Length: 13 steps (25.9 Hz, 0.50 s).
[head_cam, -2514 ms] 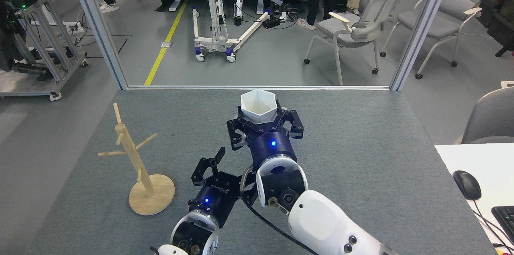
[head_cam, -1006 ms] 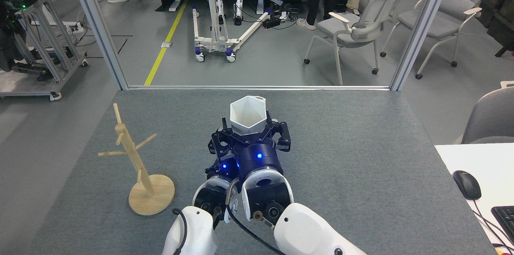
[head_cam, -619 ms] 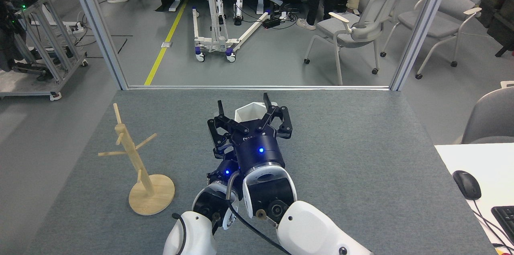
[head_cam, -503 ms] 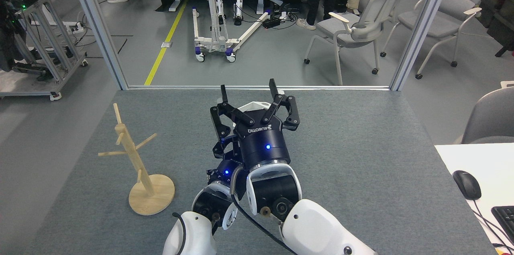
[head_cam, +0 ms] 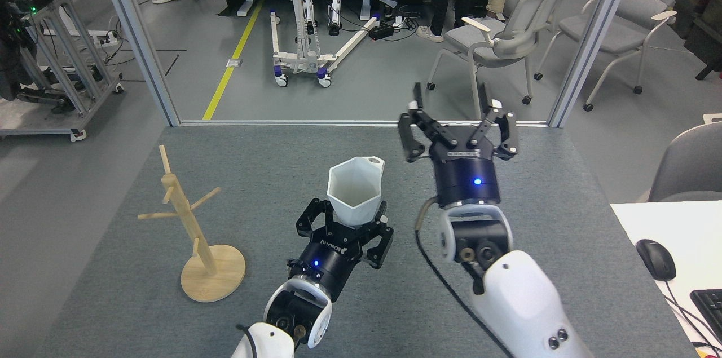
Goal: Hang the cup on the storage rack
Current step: 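Open the right gripper and withdraw it, leaving the cup in the left gripper, then carry the cup with the left gripper toward the wooden stand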
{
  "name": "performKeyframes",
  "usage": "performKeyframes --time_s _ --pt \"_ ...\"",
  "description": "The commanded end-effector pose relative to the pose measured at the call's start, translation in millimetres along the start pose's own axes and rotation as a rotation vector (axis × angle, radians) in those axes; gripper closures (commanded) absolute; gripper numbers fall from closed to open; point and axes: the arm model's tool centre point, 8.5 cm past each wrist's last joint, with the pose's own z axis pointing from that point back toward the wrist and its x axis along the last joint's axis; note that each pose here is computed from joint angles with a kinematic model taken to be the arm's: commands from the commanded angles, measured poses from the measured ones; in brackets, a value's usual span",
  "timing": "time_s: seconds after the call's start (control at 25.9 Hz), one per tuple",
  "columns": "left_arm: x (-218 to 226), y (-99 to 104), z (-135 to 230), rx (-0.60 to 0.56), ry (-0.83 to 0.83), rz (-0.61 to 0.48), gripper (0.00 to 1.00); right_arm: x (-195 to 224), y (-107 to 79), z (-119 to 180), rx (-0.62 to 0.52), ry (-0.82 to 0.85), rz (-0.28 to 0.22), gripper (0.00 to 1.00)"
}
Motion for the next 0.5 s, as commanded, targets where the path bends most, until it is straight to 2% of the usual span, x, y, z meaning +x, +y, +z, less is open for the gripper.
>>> performKeyframes --time_s 0.0,0.19,0.27,0.39,0.46 --pt "5.5 -4.2 27.1 0.006 0.026 -0.112 1.00 -84.9 32.8 11.9 0.092 0.028 -0.037 0.01" --pt "0.6 -36.9 84.6 -0.006 0.167 -0.120 1.00 -176.3 88.2 73.9 0.202 0.080 -0.059 0.01" --pt "-8.5 -42.8 108.6 -0.012 0.266 -0.132 1.00 -191.2 113.0 100.1 0.277 0.104 -0.072 0.01" --pt "-30.2 -46.4 143.8 -0.018 0.451 -0.178 1.00 -199.3 137.6 119.6 0.359 0.146 -0.062 0.01" --pt "-43.8 -47.5 155.1 -0.022 0.563 -0.213 1.00 -193.7 153.7 134.6 0.407 0.175 -0.068 0.01"
